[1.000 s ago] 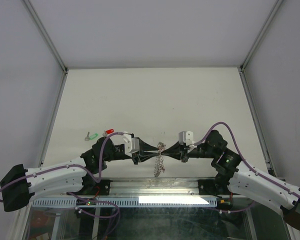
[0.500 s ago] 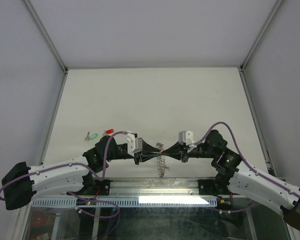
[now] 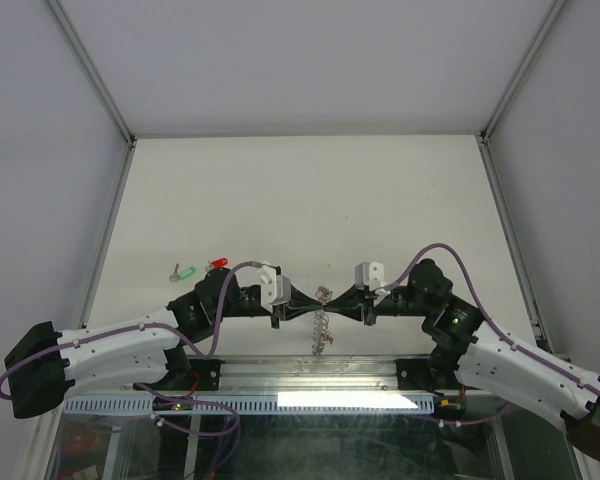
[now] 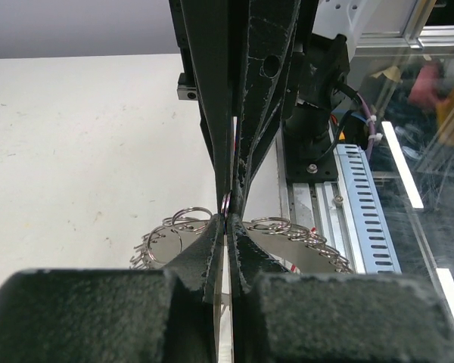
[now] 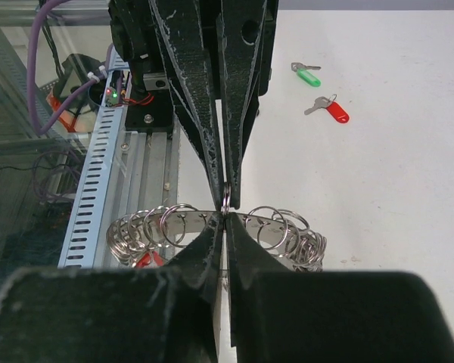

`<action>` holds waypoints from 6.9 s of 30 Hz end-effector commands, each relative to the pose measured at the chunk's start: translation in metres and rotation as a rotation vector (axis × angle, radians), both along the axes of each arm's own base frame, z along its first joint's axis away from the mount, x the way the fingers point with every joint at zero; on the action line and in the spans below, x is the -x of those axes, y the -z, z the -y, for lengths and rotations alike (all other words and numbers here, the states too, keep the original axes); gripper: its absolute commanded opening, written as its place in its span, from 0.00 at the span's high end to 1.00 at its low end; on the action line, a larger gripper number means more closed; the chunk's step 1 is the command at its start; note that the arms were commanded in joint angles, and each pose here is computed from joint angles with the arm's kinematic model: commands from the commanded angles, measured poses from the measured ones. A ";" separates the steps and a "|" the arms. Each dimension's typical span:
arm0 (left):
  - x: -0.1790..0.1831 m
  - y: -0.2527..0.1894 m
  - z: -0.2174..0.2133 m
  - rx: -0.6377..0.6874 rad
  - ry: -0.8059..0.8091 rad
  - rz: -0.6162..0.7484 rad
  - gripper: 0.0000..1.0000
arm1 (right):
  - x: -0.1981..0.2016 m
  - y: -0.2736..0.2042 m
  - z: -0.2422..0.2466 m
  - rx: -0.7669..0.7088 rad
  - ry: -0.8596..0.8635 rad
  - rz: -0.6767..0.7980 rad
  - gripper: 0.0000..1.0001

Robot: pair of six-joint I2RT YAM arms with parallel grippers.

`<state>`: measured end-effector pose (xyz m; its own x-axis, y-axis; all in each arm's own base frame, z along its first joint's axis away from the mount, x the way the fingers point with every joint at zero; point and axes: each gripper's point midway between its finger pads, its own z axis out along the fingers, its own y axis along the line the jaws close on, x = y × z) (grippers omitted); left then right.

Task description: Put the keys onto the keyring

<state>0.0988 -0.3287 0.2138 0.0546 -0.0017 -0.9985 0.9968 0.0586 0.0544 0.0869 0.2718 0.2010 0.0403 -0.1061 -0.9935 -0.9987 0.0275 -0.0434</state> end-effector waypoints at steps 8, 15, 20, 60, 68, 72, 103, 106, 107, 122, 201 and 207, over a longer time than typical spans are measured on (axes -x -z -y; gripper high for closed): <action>-0.014 -0.027 0.001 -0.032 -0.029 0.118 1.00 | -0.006 -0.027 0.003 0.088 -0.002 0.080 0.73; -0.016 -0.025 0.000 -0.086 -0.023 0.137 1.00 | -0.013 -0.018 0.010 0.172 0.037 0.084 0.70; -0.014 -0.022 0.001 -0.095 -0.013 0.129 1.00 | -0.013 -0.010 0.008 0.199 0.039 0.030 0.68; -0.087 0.008 -0.024 -0.063 -0.581 -0.306 0.54 | -0.120 0.058 0.064 0.196 0.850 -0.828 0.63; -0.091 0.024 -0.007 -0.116 -0.569 -0.352 0.46 | -0.114 0.074 0.073 0.172 0.920 -0.921 0.64; -0.083 0.030 0.011 -0.118 -0.493 -0.401 0.40 | -0.111 0.083 0.076 0.179 0.941 -0.946 0.64; -0.038 0.125 0.059 -0.496 -0.312 -0.600 0.56 | -0.107 0.104 0.081 0.215 1.008 -1.081 0.65; -0.037 0.130 0.060 -0.540 -0.332 -0.595 0.59 | -0.106 0.106 0.086 0.222 1.032 -1.078 0.65; -0.036 0.132 0.060 -0.554 -0.338 -0.592 0.59 | -0.106 0.107 0.087 0.224 1.040 -1.079 0.65; -0.022 0.153 0.068 -0.649 -0.341 -0.583 0.65 | -0.106 0.104 0.093 0.211 1.049 -1.081 0.65; -0.019 0.165 0.084 -0.666 -0.263 -0.514 0.79 | -0.088 0.113 0.094 0.161 0.978 -1.052 0.65; -0.017 0.163 0.085 -0.662 -0.247 -0.516 0.97 | -0.088 0.114 0.095 0.160 0.982 -1.052 0.65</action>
